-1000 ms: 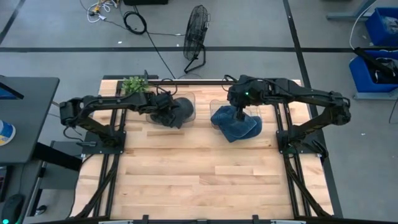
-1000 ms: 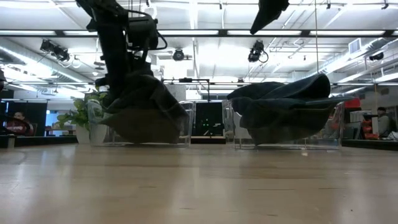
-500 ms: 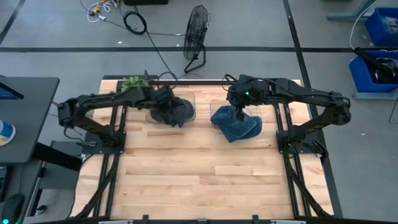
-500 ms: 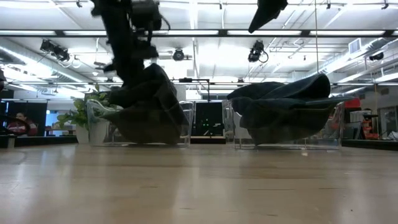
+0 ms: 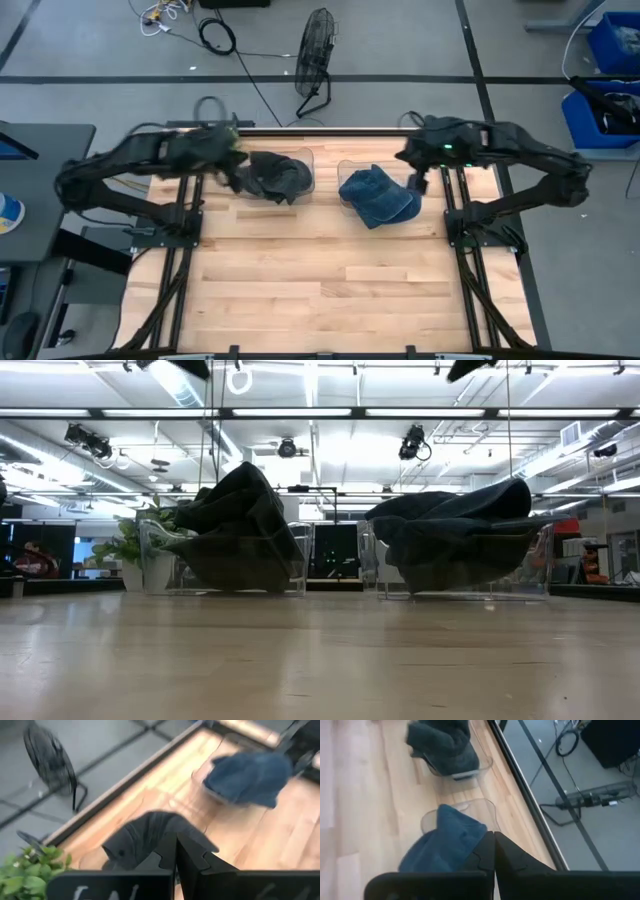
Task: Pick & Place hat
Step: Return to Home Position
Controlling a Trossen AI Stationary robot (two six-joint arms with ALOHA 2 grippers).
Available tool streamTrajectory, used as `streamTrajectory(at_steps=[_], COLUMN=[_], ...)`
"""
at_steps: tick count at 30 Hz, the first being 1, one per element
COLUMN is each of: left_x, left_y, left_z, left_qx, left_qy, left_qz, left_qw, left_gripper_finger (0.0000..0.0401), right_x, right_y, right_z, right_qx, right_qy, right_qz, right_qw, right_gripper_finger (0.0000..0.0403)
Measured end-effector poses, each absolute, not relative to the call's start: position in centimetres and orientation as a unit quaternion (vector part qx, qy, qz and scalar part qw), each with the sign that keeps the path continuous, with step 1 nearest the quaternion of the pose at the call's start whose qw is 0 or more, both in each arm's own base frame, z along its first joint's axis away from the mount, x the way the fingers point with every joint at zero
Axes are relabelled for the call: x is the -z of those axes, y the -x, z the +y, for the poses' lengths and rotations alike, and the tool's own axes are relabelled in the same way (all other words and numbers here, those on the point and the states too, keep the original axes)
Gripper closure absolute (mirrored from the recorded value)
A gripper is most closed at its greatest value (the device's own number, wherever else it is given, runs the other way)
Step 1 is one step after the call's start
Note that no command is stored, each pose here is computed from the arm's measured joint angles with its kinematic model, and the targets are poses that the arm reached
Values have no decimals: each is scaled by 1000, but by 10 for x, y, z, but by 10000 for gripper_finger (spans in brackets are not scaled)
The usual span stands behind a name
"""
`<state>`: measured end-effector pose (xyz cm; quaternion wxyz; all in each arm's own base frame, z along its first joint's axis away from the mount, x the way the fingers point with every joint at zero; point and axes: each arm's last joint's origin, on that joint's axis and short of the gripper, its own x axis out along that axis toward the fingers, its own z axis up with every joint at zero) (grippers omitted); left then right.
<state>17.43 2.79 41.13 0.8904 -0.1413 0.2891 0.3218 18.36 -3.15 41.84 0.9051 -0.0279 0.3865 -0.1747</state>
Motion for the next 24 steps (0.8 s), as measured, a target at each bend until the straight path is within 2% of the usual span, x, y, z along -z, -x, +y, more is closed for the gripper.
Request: streamTrajectory(at_steps=[4, 8, 13, 19, 24], left_x=[-422, -412, -377, -331, -316], left_y=[-141, -121, -106, -109, -111], left_z=[15, 7, 4, -2, -3], left_qx=[-314, -314, -353, -304, -291], left_qy=[127, 118, 115, 91, 103], left_qz=[240, 219, 200, 206, 162], left_qw=[910, 916, 907, 926, 937], left_gripper_finger=[393, 392, 392, 392, 392], right_x=[-431, -432, -401, -351, -326], right_y=[-159, -139, -127, -118, -112], right_z=[-22, -16, -13, -13, -11], right_qx=[162, 151, 144, 141, 118], right_qy=[28, 28, 29, 25, 4], right_qz=[348, 306, 262, 236, 209], right_qw=[923, 940, 954, 961, 971], right_gripper_finger=[399, 399, 399, 399, 399])
